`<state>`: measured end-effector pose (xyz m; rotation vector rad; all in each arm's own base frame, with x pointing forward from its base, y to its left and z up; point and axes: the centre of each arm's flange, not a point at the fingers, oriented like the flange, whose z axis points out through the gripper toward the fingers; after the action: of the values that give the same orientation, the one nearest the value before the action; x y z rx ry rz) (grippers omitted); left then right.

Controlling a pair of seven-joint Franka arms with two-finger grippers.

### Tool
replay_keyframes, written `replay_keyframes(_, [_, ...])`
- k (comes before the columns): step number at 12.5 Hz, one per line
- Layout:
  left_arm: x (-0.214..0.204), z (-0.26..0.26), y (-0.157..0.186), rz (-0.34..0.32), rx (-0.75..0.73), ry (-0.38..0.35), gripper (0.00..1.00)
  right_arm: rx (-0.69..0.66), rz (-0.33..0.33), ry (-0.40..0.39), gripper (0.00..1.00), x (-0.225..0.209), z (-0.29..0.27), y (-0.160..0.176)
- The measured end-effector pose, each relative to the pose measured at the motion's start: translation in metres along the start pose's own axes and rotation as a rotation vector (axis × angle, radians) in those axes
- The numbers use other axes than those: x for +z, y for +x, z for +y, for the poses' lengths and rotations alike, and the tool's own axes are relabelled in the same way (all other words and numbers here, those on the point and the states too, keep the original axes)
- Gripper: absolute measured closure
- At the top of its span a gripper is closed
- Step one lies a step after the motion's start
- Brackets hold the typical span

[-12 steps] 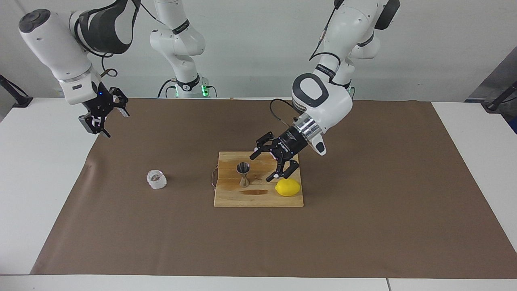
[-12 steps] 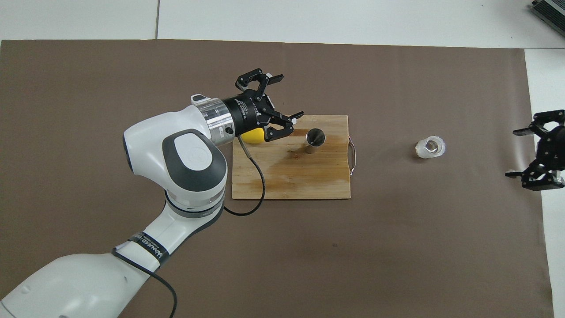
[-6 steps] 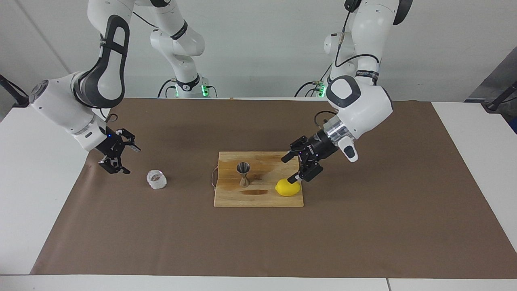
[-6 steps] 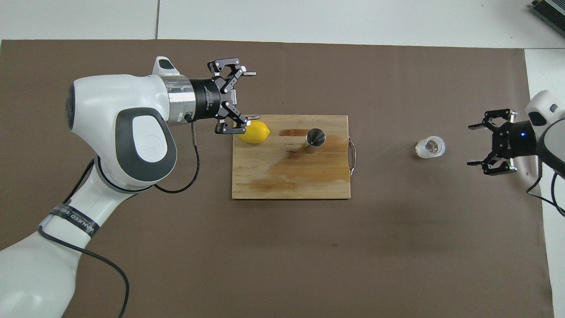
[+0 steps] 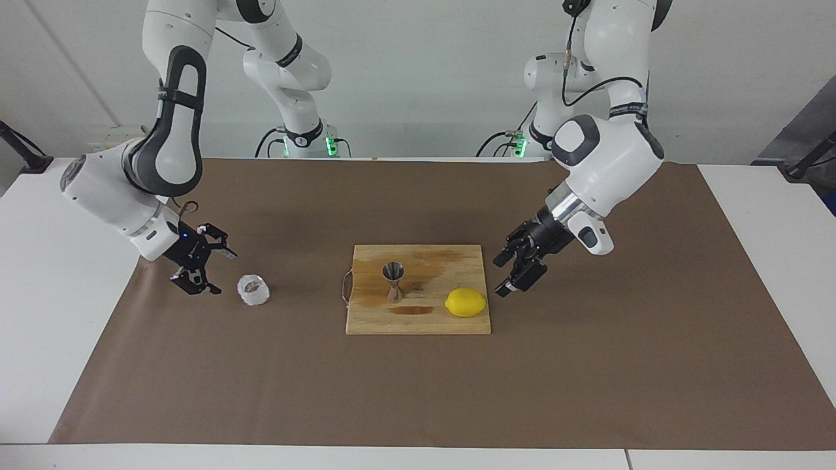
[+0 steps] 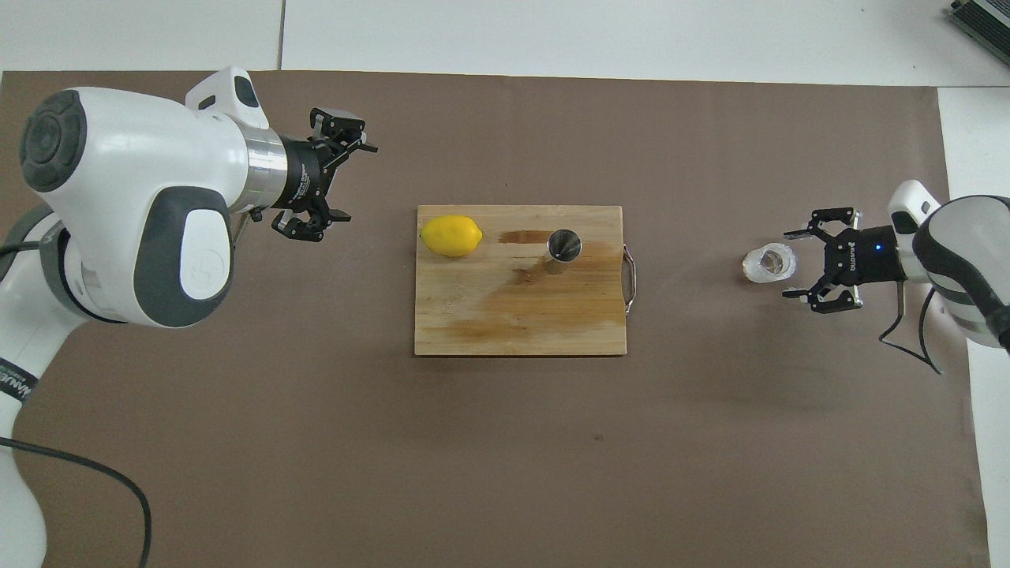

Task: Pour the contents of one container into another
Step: 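Grasp the white cup with the right gripper while the left gripper rests, then lift the white cup with the right gripper toward the steel cup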

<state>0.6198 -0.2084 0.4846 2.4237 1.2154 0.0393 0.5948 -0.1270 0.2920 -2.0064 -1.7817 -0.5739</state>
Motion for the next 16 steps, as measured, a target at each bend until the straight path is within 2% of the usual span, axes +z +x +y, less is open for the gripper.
replay_keyframes(4, [-0.041,-0.032,0.046,0.017,0.401,0.121,0.0,-0.021,0.021,0.011,0.0,0.012,0.001,0.005])
replay_keyframes(7, [-0.076,-0.05,0.058,0.04,0.595,0.216,0.0,-0.036,0.023,0.032,0.0,0.026,0.001,0.001])
replay_keyframes(11, [-0.133,-0.08,0.073,0.011,0.798,0.295,0.0,-0.051,0.015,0.028,0.0,0.032,0.002,0.002])
replay_keyframes(13, [-0.158,-0.091,0.072,-0.02,0.862,0.324,0.0,-0.064,0.003,0.017,0.24,0.035,0.005,0.008])
replay_keyframes(14, [-0.168,-0.092,0.065,-0.03,0.9,0.351,0.0,-0.068,0.0,0.015,0.41,0.036,0.006,0.01])
replay_keyframes(15, [-0.178,-0.09,0.056,-0.026,0.929,0.376,0.0,-0.069,-0.001,0.015,0.5,0.036,0.006,0.01])
replay_keyframes(16, [-0.183,-0.088,0.048,-0.026,0.942,0.388,0.0,-0.068,-0.001,0.015,0.5,0.036,0.006,0.01])
